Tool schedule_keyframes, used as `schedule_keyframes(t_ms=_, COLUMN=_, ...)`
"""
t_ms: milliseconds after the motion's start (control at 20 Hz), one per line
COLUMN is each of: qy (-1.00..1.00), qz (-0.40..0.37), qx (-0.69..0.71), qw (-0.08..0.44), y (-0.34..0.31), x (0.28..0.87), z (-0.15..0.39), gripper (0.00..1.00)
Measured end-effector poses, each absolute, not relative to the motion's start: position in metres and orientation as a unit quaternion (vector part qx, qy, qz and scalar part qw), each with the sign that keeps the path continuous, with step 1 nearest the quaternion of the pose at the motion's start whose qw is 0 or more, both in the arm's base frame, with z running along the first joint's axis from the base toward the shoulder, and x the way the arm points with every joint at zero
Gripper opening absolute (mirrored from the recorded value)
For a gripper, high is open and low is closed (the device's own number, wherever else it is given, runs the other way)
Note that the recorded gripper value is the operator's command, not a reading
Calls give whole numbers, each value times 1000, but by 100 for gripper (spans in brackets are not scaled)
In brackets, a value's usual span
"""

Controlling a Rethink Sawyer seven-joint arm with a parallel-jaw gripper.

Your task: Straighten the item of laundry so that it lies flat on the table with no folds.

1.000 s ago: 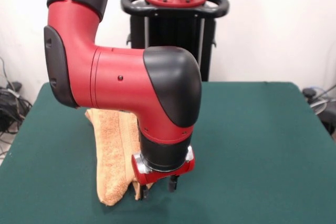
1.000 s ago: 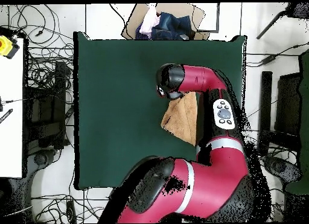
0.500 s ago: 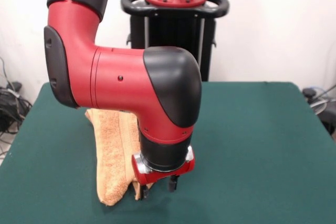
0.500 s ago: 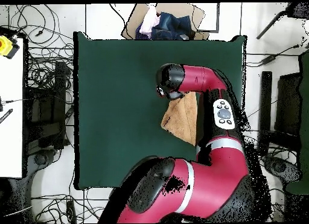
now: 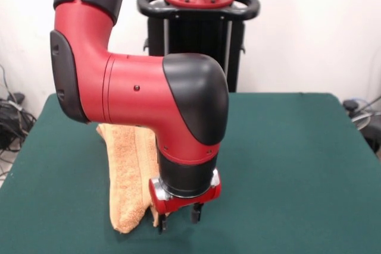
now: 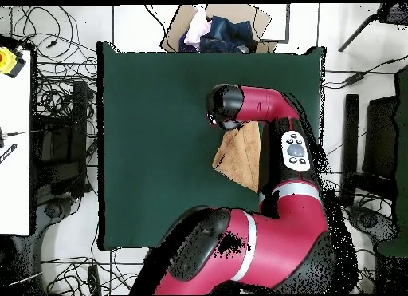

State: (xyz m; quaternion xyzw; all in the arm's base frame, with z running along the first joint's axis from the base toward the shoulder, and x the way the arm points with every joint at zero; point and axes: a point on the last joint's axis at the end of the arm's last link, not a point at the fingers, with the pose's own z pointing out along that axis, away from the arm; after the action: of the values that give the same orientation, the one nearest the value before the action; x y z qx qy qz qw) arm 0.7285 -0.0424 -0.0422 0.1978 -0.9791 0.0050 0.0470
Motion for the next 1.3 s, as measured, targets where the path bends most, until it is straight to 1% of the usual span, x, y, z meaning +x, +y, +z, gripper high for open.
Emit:
schedule_keyframes(t_ms=350, qy=-980, qz=11, qx=197, qw=22, y=-43, x=736, z=-43, gripper=100)
schedule_keyframes(t_ms=750, qy=-981, qz=12, qx=194, qw=20, y=-47, x=737, z=-40, gripper=100)
schedule_keyframes(t_ms=1050, qy=-981, qz=20, qx=190, qw=14, y=-58, x=741, z=-28, gripper=100)
schedule_keyframes(t_ms=1300, qy=-981, qz=31, qx=190, qw=33, y=-66, x=735, z=-24, gripper=100)
